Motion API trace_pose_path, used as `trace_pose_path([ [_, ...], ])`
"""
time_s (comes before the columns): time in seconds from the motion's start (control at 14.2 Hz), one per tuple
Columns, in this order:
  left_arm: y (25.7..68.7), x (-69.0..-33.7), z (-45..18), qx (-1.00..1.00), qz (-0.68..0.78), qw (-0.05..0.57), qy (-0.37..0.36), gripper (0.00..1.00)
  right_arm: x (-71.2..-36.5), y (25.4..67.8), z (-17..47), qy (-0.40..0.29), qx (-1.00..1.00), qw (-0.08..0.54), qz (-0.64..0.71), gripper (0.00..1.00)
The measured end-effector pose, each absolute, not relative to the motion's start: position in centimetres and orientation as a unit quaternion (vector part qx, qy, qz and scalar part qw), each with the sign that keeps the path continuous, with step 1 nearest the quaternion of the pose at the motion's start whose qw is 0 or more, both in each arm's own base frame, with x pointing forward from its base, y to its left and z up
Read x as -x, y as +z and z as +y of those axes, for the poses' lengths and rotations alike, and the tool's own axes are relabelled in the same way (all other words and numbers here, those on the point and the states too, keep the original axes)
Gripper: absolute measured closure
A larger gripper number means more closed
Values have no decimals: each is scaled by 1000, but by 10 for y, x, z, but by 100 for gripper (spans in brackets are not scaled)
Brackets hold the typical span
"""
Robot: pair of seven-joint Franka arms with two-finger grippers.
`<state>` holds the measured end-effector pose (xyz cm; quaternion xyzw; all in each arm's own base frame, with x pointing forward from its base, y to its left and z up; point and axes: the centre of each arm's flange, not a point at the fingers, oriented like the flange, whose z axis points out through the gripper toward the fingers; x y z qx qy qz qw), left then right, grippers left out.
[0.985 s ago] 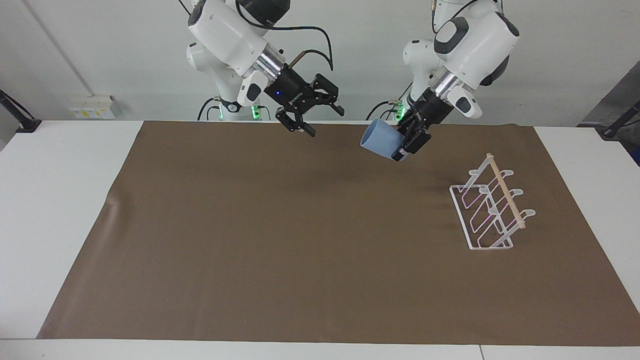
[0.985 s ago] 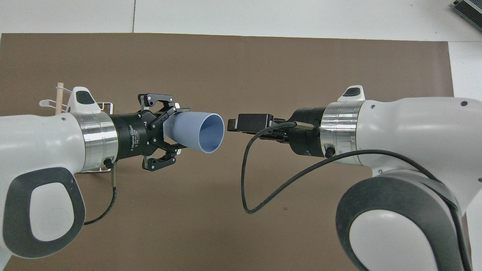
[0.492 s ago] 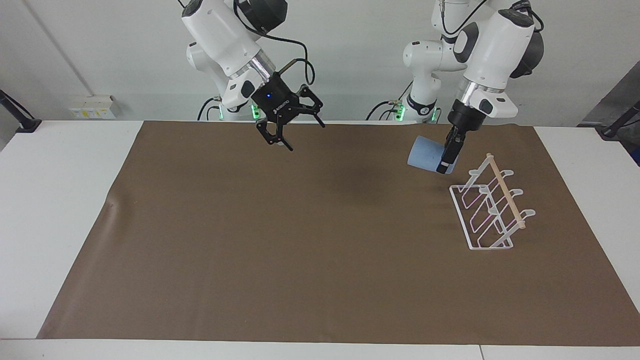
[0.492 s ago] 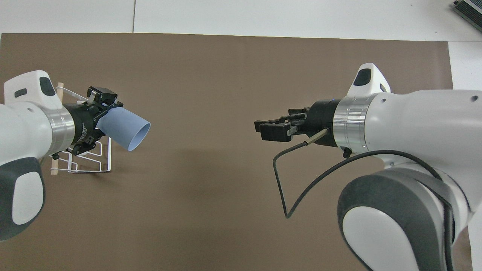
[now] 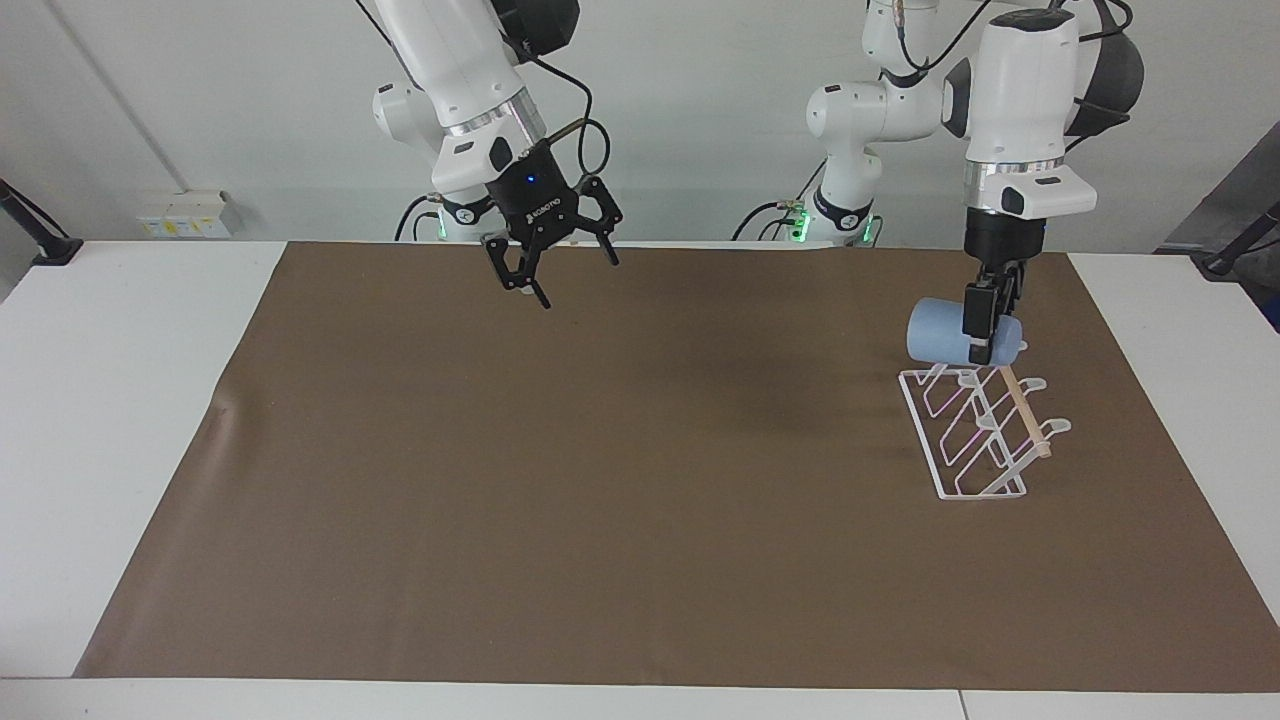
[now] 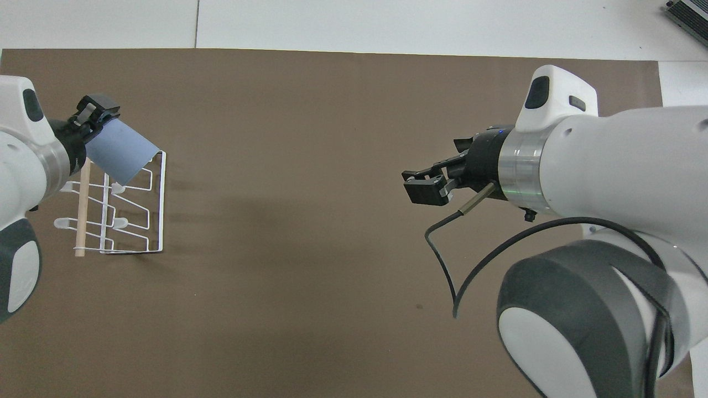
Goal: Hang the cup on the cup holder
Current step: 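Carry the cup to the rack with the left gripper while the right retracts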
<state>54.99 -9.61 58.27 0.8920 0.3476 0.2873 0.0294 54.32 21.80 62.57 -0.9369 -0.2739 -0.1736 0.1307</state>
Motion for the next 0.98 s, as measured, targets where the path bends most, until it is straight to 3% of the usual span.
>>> trace_pose_path([
  [0.42,561,-581,-81,-895,249,-89,359,26,-546,650,165,-114,951,97,-270,0],
  [0.77,533,-596,-68,-897,225,-105,365,26,-545,656,105,-55,969,70,-232,0],
  [0.98,520,-598,-64,-899,220,-101,366,26,-549,656,67,-46,977,23,-207,0],
])
